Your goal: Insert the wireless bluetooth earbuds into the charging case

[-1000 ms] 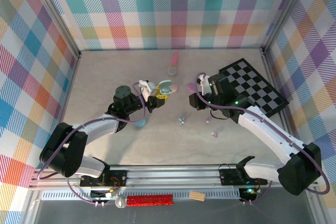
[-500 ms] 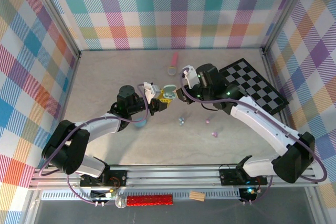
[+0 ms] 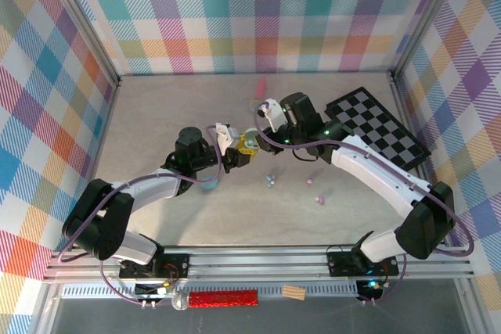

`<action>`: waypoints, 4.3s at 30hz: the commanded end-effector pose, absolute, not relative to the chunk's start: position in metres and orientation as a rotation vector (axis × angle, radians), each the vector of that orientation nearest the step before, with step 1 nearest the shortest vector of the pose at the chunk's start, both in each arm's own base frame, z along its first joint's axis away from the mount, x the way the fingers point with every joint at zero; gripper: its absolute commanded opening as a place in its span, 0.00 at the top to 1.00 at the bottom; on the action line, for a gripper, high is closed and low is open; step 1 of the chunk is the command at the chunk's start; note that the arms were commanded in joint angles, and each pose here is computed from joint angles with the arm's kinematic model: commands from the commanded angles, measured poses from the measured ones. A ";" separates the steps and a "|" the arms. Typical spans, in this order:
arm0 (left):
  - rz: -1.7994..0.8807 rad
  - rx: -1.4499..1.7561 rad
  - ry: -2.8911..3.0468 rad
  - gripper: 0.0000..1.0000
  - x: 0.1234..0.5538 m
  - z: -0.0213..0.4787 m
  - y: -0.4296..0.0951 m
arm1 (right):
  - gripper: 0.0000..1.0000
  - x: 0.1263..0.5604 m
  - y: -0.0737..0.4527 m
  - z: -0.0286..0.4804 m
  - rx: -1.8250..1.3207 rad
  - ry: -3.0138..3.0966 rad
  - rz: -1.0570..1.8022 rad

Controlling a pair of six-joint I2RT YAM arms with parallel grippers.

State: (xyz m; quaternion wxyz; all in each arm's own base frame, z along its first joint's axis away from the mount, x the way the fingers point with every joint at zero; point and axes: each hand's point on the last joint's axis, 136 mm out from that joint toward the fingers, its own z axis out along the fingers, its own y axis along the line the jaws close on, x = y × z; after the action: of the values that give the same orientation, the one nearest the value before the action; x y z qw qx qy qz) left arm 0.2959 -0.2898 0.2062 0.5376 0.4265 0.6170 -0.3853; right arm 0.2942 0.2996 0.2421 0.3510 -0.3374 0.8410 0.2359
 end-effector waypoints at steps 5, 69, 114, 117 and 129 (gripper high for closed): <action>-0.925 1.038 1.373 0.66 0.290 0.234 -0.295 | 0.75 0.293 0.306 0.239 -0.928 2.169 0.605; -0.895 1.022 1.294 0.65 0.290 0.248 -0.292 | 0.43 0.303 0.302 0.296 -0.619 2.099 0.852; -0.917 0.908 1.186 0.65 0.302 0.289 -0.293 | 0.58 0.294 0.313 0.300 -0.246 2.190 2.017; -0.906 0.914 1.198 0.65 0.302 0.286 -0.293 | 0.71 0.297 0.311 0.295 -0.232 2.208 1.965; -0.798 1.012 1.368 0.03 0.293 0.244 -0.282 | 0.78 0.342 0.234 0.210 0.179 2.291 1.490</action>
State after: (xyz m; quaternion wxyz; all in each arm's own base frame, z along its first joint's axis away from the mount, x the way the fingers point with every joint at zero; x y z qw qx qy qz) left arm 0.3015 -0.2842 0.2635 0.6138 0.4097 0.5677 -0.3648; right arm 0.3274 0.2635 0.2420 0.1603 0.0166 0.7918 0.5891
